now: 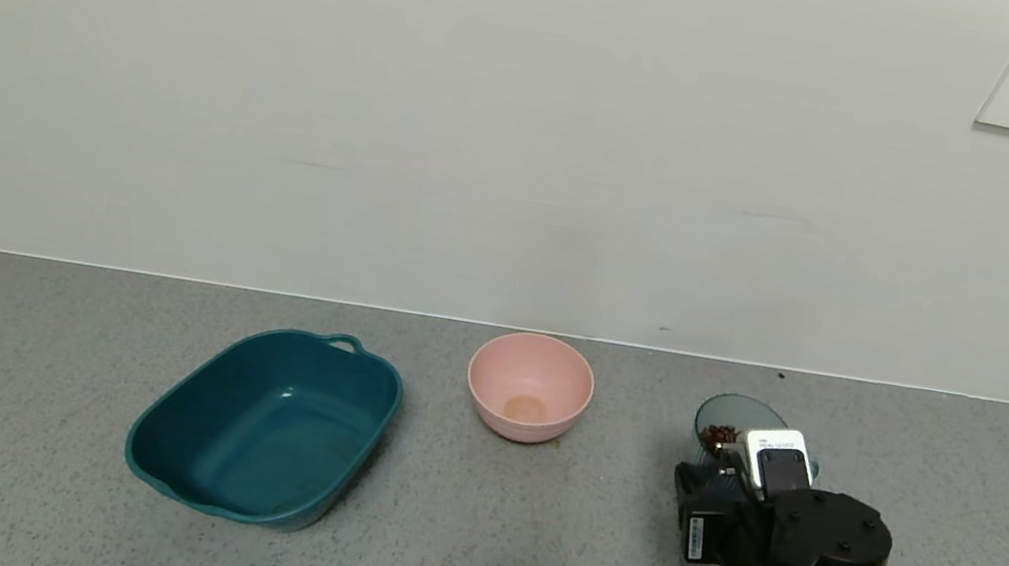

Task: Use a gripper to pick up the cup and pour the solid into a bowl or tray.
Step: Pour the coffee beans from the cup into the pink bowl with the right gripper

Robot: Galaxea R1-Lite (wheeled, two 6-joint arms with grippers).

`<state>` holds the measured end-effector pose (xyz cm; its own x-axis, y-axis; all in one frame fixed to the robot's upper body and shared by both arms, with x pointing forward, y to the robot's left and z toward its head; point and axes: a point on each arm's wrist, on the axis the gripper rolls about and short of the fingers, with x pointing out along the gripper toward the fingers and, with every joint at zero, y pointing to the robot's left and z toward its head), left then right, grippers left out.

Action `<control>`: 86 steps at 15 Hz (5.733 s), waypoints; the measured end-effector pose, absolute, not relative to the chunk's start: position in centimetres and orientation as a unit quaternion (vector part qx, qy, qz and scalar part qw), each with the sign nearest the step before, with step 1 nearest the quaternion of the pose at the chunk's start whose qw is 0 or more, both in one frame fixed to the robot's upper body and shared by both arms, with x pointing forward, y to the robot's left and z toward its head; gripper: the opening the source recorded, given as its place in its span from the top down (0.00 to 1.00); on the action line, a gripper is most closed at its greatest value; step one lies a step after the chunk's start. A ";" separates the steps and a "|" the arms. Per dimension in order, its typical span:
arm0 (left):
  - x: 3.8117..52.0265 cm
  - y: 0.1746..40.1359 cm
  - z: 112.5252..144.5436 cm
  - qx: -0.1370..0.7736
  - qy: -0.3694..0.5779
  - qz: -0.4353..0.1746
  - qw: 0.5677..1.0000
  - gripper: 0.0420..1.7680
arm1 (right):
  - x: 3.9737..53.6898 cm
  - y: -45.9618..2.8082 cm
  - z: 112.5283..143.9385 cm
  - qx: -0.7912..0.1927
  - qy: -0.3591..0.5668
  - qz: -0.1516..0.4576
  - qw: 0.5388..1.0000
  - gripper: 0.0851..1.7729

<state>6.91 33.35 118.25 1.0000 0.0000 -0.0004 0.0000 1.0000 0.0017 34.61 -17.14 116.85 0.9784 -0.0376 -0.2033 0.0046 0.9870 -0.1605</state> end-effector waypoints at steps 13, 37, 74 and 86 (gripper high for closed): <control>6.9 33.4 118.2 0.001 0.000 0.000 1.000 0.01 | 42.3 -18.4 127.9 -0.142 0.159 0.070 0.975 0.27; 6.9 33.4 118.2 0.001 0.000 0.000 1.000 0.01 | 49.8 -10.9 124.5 -0.442 0.159 0.106 0.877 0.27; 6.9 33.4 118.2 0.001 0.000 0.000 1.000 0.01 | 49.2 -7.2 124.1 -0.757 0.002 0.085 0.648 0.27; 6.9 33.4 118.2 0.001 0.000 0.000 1.000 0.01 | 49.0 -6.9 124.0 -0.783 -0.018 0.072 0.617 0.27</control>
<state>6.91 33.35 118.24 1.0000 0.0000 -0.0009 0.0000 1.0000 0.0013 49.00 -6.86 124.02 0.9889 0.1176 -0.0912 -0.0612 -0.2376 -0.9694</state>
